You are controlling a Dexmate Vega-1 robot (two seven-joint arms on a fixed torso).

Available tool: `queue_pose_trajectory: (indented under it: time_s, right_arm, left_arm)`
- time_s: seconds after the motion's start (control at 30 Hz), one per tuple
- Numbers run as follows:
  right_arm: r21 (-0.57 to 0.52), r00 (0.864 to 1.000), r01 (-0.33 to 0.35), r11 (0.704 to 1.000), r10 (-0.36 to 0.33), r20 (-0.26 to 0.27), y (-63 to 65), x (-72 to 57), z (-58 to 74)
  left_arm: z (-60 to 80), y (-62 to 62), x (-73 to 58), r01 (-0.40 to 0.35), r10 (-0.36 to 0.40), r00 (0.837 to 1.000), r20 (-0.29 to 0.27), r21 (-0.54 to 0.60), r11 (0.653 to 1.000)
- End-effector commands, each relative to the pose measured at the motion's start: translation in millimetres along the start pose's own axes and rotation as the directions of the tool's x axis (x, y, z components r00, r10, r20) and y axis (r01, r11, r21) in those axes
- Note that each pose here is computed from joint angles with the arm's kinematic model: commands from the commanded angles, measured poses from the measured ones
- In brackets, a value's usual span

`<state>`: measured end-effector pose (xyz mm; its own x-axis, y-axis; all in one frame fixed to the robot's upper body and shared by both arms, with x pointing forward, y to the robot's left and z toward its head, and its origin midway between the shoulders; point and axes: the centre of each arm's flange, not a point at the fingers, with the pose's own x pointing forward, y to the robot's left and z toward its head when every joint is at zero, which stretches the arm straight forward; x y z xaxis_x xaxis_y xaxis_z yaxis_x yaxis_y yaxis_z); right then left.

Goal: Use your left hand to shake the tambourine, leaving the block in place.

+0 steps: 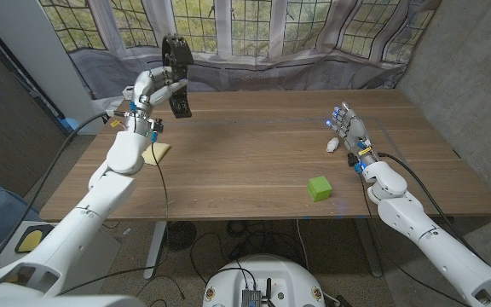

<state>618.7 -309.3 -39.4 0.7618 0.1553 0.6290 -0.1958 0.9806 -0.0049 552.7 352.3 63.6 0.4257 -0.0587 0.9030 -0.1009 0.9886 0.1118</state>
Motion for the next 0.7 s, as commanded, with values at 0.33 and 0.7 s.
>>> queue_pose_trajectory:
  time_s: [0.33, 0.7]
  right_arm:
    - [0.002, 0.999, -0.001, 1.000, 0.001, -0.032, -18.9, -5.9, -4.3]
    - [0.006, 0.999, 0.006, 1.000, -0.006, -0.035, -23.1, -16.5, -3.2]
  left_arm:
    - [-47.3, 49.5, -98.7, -0.633, 0.606, 0.773, -0.186, -0.284, 0.720]
    - [-5.0, 21.1, -50.9, -0.570, 0.570, 0.820, -0.051, 0.010, 0.821]
